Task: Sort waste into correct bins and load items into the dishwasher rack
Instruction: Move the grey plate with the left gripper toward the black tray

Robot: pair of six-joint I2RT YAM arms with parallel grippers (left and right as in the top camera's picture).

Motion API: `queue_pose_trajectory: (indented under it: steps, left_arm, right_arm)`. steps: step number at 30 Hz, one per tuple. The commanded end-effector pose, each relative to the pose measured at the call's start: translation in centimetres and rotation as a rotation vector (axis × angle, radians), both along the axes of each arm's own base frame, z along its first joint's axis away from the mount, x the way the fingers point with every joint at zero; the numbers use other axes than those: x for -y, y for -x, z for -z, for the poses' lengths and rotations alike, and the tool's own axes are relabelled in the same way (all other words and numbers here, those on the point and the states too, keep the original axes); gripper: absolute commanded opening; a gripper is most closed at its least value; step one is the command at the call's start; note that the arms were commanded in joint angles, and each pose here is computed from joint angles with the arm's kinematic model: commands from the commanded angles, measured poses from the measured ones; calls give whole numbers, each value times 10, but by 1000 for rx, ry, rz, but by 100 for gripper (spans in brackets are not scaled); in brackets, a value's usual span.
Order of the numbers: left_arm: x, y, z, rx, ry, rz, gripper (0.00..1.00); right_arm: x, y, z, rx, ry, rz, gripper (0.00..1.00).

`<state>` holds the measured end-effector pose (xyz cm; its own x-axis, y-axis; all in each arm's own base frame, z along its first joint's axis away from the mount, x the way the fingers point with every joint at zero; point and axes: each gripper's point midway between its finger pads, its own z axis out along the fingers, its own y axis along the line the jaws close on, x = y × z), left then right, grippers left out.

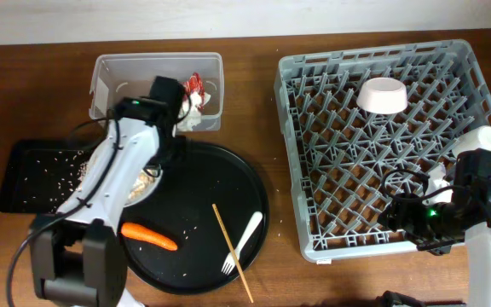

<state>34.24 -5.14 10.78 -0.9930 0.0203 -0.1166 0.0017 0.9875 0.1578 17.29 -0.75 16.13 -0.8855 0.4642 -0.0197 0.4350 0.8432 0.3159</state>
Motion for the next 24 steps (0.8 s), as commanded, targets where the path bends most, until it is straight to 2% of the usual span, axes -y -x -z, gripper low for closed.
queue_pose_trajectory:
  steps: [1, 5, 7, 12, 16, 20, 24]
  left_arm:
    - [-14, -24, -15, 82, 190, 19, 0]
    - [-43, -35, -20, 127, 344, -25, 1]
    - [-52, -40, -28, 173, 488, -31, 0]
    - [-74, -43, -51, 273, 731, -73, 1]
    - [-92, -40, -67, 333, 744, -109, 0]
    - [-103, -32, -88, 389, 635, -115, 0]
    - [-112, -26, -97, 409, 669, -192, 1]
  right_arm:
    - [-2, 0, -1, 11, -9, -4, 68]
    - [-2, 0, -1, 11, -9, -4, 67]
    - [-2, 0, -1, 11, -9, -4, 68]
    - [-1, 1, -1, 8, -2, -3, 68]
    - [-1, 1, -1, 9, -1, -3, 68]
    - [-1, 1, -1, 8, -1, -3, 68]
    - [0, 1, -1, 8, 2, -3, 68]
